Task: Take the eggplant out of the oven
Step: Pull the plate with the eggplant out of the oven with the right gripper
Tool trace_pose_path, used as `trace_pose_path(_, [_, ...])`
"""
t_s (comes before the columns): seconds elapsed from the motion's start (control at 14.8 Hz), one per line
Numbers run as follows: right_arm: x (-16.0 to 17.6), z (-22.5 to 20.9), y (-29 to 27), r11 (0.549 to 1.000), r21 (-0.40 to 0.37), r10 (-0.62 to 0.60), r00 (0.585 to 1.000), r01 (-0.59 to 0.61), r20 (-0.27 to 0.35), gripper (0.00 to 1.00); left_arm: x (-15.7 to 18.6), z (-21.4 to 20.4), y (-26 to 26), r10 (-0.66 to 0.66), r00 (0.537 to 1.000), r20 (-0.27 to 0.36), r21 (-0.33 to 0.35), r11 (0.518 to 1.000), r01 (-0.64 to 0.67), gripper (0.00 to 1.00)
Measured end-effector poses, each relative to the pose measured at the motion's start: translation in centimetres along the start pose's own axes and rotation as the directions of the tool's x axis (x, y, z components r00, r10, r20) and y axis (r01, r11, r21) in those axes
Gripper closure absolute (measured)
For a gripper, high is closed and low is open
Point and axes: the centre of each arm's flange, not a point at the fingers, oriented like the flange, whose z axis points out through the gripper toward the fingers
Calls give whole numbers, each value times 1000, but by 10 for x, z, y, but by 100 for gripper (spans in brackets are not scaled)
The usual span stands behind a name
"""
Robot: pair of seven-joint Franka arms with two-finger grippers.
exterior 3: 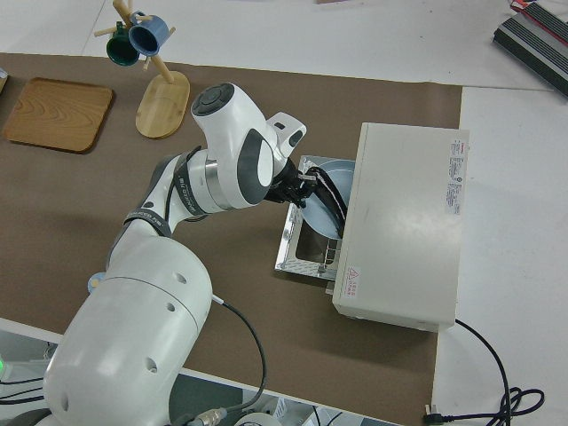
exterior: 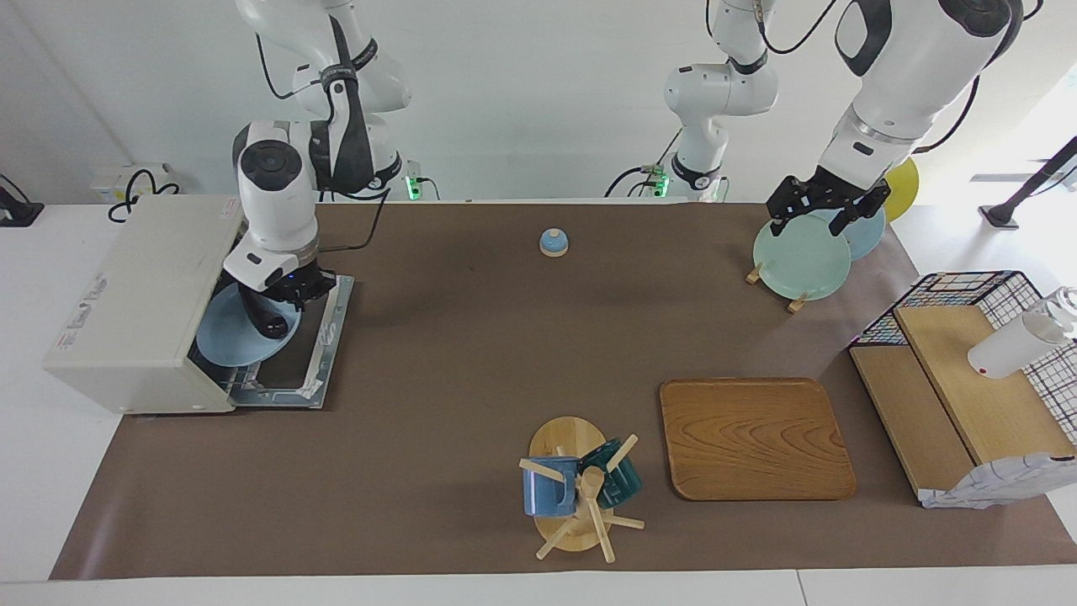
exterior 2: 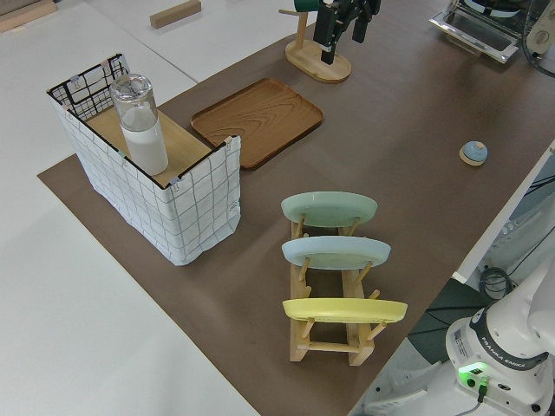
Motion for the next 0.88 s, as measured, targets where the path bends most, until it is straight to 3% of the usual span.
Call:
trace_pose_path(0.61, [36, -77, -181, 995, -52, 84, 996, -85, -18, 97, 4, -3, 0, 0, 999, -38, -2, 1000, 0, 0])
trace_pose_path(0.88, [65, -96, -305, 977, -60, 203, 979, -203, -8, 97, 5, -4, 0, -1, 999, -46, -3, 1000, 1, 0])
